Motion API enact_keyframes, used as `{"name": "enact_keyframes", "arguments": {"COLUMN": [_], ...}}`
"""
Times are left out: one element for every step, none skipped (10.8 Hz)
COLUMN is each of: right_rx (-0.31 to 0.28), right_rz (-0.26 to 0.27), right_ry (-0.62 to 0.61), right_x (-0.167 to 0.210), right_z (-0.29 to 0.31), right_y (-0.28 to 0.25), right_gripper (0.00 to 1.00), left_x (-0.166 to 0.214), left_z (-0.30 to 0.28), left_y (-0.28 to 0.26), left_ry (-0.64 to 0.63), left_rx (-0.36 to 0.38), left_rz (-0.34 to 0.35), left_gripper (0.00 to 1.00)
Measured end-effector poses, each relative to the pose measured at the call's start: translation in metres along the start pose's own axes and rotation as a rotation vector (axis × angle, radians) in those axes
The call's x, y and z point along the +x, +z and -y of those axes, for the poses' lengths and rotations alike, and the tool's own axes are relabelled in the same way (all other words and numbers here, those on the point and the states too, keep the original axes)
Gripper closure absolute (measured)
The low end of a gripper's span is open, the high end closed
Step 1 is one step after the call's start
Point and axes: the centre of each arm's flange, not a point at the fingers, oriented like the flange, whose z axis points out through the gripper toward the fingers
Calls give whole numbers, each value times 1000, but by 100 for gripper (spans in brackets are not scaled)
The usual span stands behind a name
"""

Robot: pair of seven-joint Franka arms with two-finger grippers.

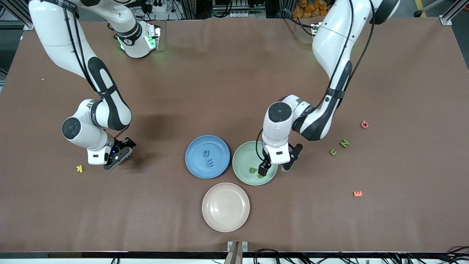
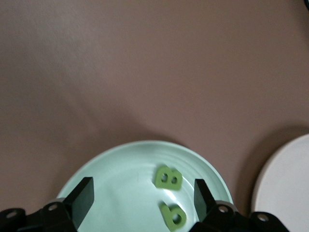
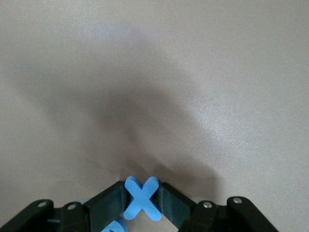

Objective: Sort letters by color into matching plates
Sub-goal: 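Carry the x to the blue plate while the left gripper moves to the u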

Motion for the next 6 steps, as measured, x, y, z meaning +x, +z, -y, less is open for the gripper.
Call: {"name": "enact_keyframes", "arguments": {"right_rx": [0, -1, -1, -1, -4, -9], "right_rz": [-1, -2, -3, -5, -9, -16], "right_ry": [-2, -4, -6, -9, -10, -6], "right_x": [1, 2, 4, 6, 9, 12], "right_z": [1, 2, 3, 4, 4, 3], "right_y": [0, 0, 0, -1, -3, -5], "right_gripper": [64, 64, 64, 64, 64, 65], "left_x": [15, 31, 52, 74, 97, 117], "left_z": [3, 7, 12, 17, 23, 29], "left_y": [1, 0, -5, -12, -20, -27], "left_ry": [26, 58, 96, 134, 165, 186], "left_rx": [33, 74, 117, 155, 182, 197], "left_rz": [16, 43, 79, 119, 153, 183], "left_gripper": [8, 7, 3, 1, 0, 0]}}
